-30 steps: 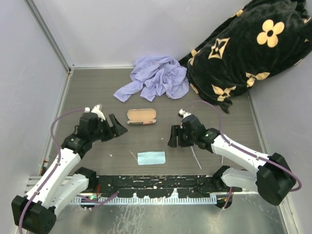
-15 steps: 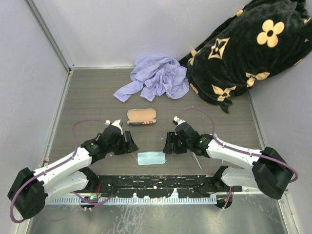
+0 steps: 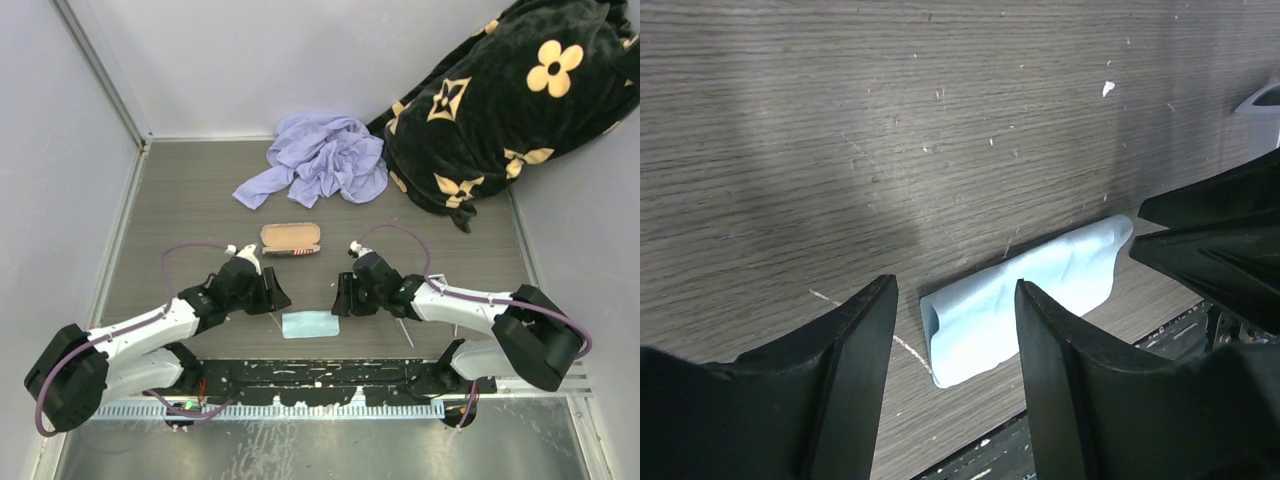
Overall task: Organize the sunglasses
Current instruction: Pick up the glasses cleaning cloth from the center of the board.
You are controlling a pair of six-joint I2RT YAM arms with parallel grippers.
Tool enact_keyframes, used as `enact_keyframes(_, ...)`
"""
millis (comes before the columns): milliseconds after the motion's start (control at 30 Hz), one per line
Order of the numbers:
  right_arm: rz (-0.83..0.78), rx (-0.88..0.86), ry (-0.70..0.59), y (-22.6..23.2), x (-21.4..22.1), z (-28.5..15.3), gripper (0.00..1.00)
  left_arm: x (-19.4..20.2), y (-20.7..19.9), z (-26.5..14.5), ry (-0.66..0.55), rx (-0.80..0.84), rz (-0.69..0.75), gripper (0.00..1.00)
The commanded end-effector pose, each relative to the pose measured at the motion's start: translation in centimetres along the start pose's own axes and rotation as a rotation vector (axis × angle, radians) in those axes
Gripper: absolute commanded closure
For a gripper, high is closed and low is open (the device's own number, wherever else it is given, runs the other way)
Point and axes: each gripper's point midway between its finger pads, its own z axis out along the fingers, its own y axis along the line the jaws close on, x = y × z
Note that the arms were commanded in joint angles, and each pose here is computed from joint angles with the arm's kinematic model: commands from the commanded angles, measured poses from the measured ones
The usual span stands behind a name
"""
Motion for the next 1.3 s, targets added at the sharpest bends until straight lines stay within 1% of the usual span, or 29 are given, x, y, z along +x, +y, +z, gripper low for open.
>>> enact_keyframes(0,-0.017,-0.065,-0.029,1.3,-0.7,0.4,0.50,-1.1,-1.6,-0.1,-0.067,0.097,0.019,0.48)
enact_keyframes(133,-0.017,-0.060,-0.035,1.2,-0.7,0.4,0.50,-1.5,-1.5,-0.7,-0.109,0.110,0.032,0.54)
enact_keyframes(233,-0.017,-0.060,-0.033,1.1,-0.7,0.4,0.51,-1.6,-1.7,-1.0,-0.118,0.126,0.039,0.60)
enact_keyframes(300,-0.019,-0.066,-0.027,1.2,-0.7,0.5,0.51,-1.3,-1.7,-1.0,-0.106,0.130,0.041,0.61)
enact_keyframes(433,-0.016,-0.072,-0.017,1.3,-0.5,0.7,0.53,-0.4,-1.6,-0.5,-0.060,0.134,0.046,0.65)
enact_keyframes(533,-0.015,-0.072,-0.007,1.3,-0.4,0.8,0.55,0.1,-1.5,0.1,-0.034,0.129,0.039,0.65)
enact_keyframes(767,-0.003,-0.065,0.005,0.9,0.1,1.2,0.60,0.5,-1.6,0.5,-0.009,0.143,0.030,0.63)
enact_keyframes(933,-0.001,-0.050,-0.006,0.6,-0.1,1.3,0.60,0.6,-1.4,0.4,-0.018,0.137,0.024,0.58)
enact_keyframes(1133,0.032,-0.045,-0.037,0.5,-0.7,1.4,0.59,0.6,-1.1,0.2,-0.021,0.125,0.021,0.56)
enact_keyframes(1267,0.043,-0.048,-0.041,0.6,-0.9,1.4,0.61,0.6,-0.9,0.1,-0.023,0.118,0.016,0.56)
